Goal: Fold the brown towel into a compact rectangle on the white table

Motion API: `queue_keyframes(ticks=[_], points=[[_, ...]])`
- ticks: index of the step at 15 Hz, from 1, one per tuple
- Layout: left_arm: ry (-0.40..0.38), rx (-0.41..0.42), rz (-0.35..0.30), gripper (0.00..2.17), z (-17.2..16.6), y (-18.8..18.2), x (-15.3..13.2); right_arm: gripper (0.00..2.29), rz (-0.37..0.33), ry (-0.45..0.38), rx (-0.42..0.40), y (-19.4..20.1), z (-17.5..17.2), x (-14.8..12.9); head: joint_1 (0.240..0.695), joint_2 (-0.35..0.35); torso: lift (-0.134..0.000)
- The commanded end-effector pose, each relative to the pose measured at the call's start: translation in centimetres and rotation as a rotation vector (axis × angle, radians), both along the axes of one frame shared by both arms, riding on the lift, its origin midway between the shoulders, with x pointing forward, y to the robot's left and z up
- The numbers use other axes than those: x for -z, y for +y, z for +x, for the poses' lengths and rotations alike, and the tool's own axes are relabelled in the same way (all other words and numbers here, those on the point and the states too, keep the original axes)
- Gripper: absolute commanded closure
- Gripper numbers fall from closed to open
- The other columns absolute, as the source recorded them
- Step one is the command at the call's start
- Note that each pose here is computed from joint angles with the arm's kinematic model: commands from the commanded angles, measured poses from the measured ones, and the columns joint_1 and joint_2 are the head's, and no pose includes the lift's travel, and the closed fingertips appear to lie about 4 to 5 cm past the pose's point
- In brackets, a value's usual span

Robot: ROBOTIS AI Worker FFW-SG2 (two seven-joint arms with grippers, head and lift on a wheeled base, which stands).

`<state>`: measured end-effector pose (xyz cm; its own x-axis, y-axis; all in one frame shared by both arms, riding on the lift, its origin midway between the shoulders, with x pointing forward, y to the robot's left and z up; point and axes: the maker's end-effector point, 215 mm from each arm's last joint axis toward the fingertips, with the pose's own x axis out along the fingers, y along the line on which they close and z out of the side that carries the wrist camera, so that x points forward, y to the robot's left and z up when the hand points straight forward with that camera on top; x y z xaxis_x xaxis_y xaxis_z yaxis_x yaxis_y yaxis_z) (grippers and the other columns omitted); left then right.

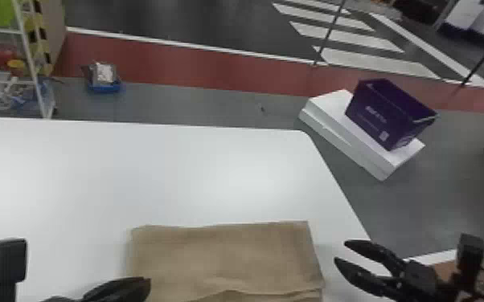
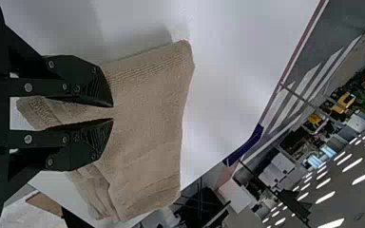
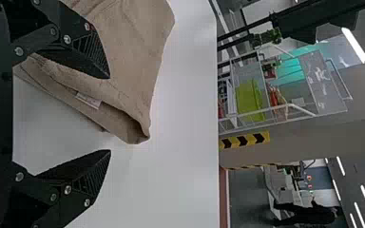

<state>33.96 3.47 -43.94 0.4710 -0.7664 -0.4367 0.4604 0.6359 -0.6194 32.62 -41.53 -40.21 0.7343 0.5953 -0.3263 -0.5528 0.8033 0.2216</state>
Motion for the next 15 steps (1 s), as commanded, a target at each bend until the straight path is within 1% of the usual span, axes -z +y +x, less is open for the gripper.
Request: queue_keyframes(ticks=[1,2,4,5,6,8,10,12,14,15], points=[[0.018,0.021,-0.006,0.69,-0.5,-1.1,0.2,0.39,-0.014,-0.013,-0.007,-0.1,0.0,0.0,0.695,-0.350,-0.123],[0.015,0.025,-0.008,0.69,-0.4,-1.4,0.1,0.39,-0.017,-0.015,-0.006,-0.3,-0.1,0.1,0.695,-0.350,-0.123],[0.013,0.028,0.011,0.69,-0.1,-1.6,0.1,0.39,-0.027,-0.025,-0.008,-0.5,-0.1,0.0,0.695,-0.350,-0.123],[0.025,0.028,0.033,0.69,-0.2,-1.6,0.6,0.39,-0.031,-0.034,-0.009,-0.6,-0.1,-0.1,0.695,-0.350,-0.123],[0.021,0.026,0.042,0.68,-0.2,-1.6,0.6,0.39,-0.031,-0.037,-0.008,-0.6,-0.1,-0.2,0.695,-0.350,-0.123],[-0.005,0.011,0.055,0.59,0.4,-1.0,-0.2,0.39,-0.034,-0.041,-0.008,-0.9,-0.1,-0.2,0.695,-0.350,-0.123],[-0.026,-0.015,0.075,0.59,1.3,0.1,-0.9,0.39,-0.032,-0.042,-0.006,-1.0,-0.1,-0.2,0.695,-0.350,-0.123],[-0.043,-0.037,0.102,0.59,2.3,1.1,-1.0,0.39,-0.033,-0.048,-0.006,-1.1,-0.1,-0.2,0.695,-0.350,-0.123],[-0.057,-0.050,0.145,0.59,3.2,1.8,-0.7,0.39,-0.032,-0.047,-0.008,-1.1,-0.1,0.0,0.695,-0.350,-0.123],[-0.056,-0.047,0.149,0.59,3.2,1.8,-0.6,0.39,-0.033,-0.052,-0.007,-1.2,0.0,0.1,0.695,-0.350,-0.123]])
